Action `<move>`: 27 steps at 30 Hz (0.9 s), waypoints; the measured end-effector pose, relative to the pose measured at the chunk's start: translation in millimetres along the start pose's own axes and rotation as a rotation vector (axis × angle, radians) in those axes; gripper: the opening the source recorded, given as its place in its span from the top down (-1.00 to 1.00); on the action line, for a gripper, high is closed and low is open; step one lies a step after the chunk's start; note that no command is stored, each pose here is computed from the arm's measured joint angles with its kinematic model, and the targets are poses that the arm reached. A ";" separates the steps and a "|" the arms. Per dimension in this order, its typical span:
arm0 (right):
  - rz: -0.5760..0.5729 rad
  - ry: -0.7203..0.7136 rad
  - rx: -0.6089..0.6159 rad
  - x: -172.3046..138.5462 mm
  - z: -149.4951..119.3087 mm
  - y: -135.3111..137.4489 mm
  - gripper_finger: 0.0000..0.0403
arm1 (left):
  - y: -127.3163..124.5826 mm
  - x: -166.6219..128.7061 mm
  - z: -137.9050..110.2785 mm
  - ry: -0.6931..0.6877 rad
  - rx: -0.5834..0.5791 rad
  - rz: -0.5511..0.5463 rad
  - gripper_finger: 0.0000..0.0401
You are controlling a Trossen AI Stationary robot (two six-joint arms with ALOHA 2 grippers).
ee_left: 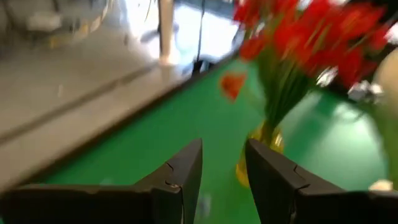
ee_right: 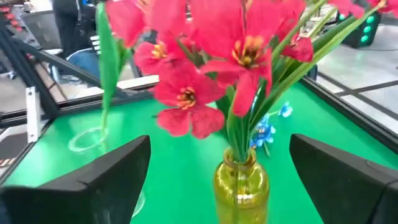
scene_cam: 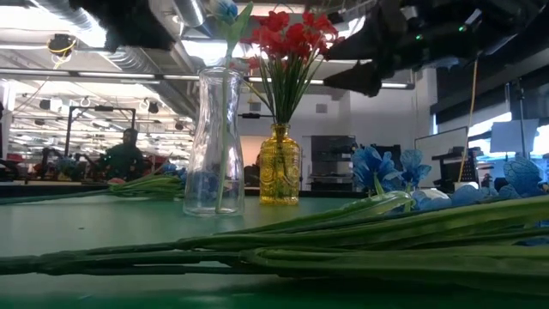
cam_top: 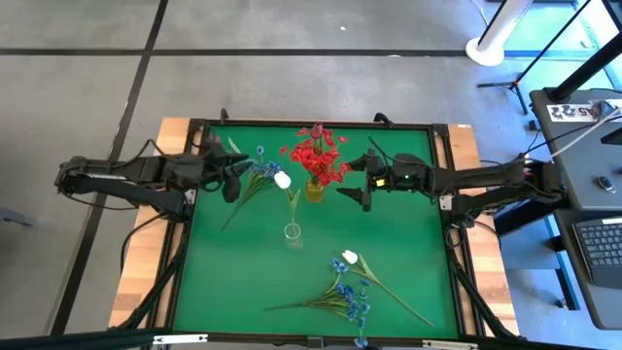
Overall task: Sort flowers into vase by color
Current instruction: Put the top blue flowers into the transparent flower vase
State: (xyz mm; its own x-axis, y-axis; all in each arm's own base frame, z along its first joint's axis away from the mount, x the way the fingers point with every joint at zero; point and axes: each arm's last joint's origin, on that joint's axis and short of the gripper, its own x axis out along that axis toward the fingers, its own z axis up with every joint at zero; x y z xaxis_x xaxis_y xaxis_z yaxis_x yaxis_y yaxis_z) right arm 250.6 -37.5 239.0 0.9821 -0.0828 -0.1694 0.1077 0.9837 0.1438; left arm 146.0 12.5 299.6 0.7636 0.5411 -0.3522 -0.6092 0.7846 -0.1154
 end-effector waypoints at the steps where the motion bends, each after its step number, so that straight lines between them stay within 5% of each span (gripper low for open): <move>1: 0.000 0.007 0.000 -4.0 1.8 0.6 -0.87 | 1.7 0.2 -4.6 0.042 -0.020 0.018 0.41; 8: -0.003 0.015 0.001 -23.6 11.0 3.2 -0.84 | 8.8 7.5 -37.9 0.352 -0.141 0.198 0.41; 15: -0.018 0.067 0.004 -25.4 6.7 2.5 -0.84 | -2.8 31.6 -58.1 0.545 -0.078 0.277 0.39; 27: -0.020 0.105 0.005 -25.8 3.1 2.1 -0.83 | -3.9 80.8 -92.4 0.888 -0.001 0.369 -0.15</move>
State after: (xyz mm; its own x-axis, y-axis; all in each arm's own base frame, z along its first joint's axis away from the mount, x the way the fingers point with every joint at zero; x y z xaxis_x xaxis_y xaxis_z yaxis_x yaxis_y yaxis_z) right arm 226.0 -33.8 246.7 0.9581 -0.0855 -0.2734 0.1286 0.9812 0.1438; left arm 190.3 25.2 185.8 0.0834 0.3272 -0.9413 -0.7792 0.6102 0.1430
